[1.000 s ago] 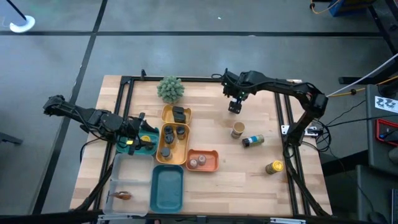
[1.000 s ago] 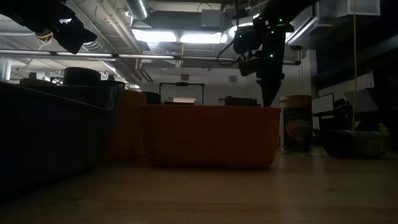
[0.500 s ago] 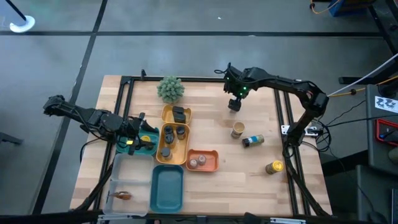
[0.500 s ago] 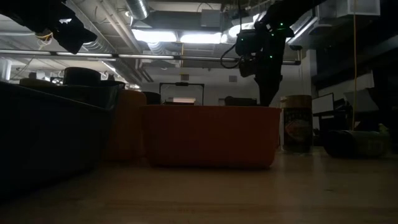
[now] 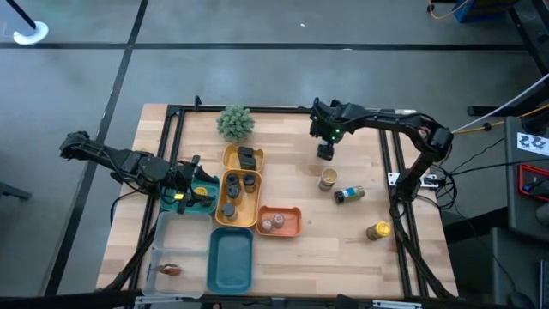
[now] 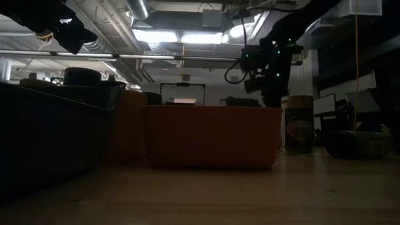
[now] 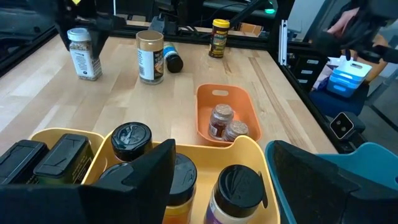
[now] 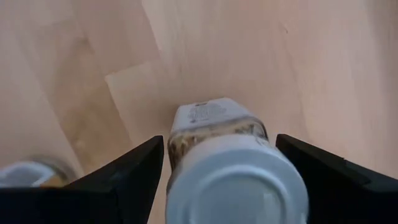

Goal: Sort spices by type
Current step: Put the white seasoning bottle into the top transparent bin

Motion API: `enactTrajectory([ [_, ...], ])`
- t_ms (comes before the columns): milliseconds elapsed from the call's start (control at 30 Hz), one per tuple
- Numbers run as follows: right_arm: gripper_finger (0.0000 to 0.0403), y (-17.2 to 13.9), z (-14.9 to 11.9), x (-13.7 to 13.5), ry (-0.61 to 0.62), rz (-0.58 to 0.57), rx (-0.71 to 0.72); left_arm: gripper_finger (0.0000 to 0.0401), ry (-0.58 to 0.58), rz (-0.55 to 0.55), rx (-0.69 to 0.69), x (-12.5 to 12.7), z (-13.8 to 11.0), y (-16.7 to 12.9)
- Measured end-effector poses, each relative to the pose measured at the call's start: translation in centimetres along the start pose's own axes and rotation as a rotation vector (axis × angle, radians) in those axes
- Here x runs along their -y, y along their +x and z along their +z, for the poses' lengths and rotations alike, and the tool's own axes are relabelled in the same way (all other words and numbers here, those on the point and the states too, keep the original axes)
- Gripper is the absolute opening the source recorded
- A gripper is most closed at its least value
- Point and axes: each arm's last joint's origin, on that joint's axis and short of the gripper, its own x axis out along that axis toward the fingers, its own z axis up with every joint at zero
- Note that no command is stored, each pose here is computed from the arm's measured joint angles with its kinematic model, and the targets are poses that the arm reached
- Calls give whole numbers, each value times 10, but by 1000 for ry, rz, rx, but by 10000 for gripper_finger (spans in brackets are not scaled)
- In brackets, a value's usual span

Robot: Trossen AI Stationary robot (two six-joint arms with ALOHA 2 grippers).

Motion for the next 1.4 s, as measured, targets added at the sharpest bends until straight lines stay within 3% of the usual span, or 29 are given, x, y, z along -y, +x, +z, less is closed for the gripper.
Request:
enactTrajectory([
  [167, 308, 4, -1, 0, 66, -3, 17, 251, 0, 2, 1, 0, 0, 0],
  [633, 305, 5, -1, -1, 69, 25, 24, 251, 0, 25, 5, -1, 0, 0],
  [767, 276, 8, -1, -2, 73, 47, 11, 251, 0, 25, 5, -1, 0, 0],
  [967, 201, 15, 1, -3, 148, 86, -5, 251, 0, 25, 5, -1, 0, 0],
  [1167, 201, 14, 6, -11, 178, 140, 26, 251, 0, 25, 5, -1, 0, 0],
  [1400, 206, -3, 30, -40, 98, 160, 113, 251, 0, 29, 6, -1, 0, 0],
])
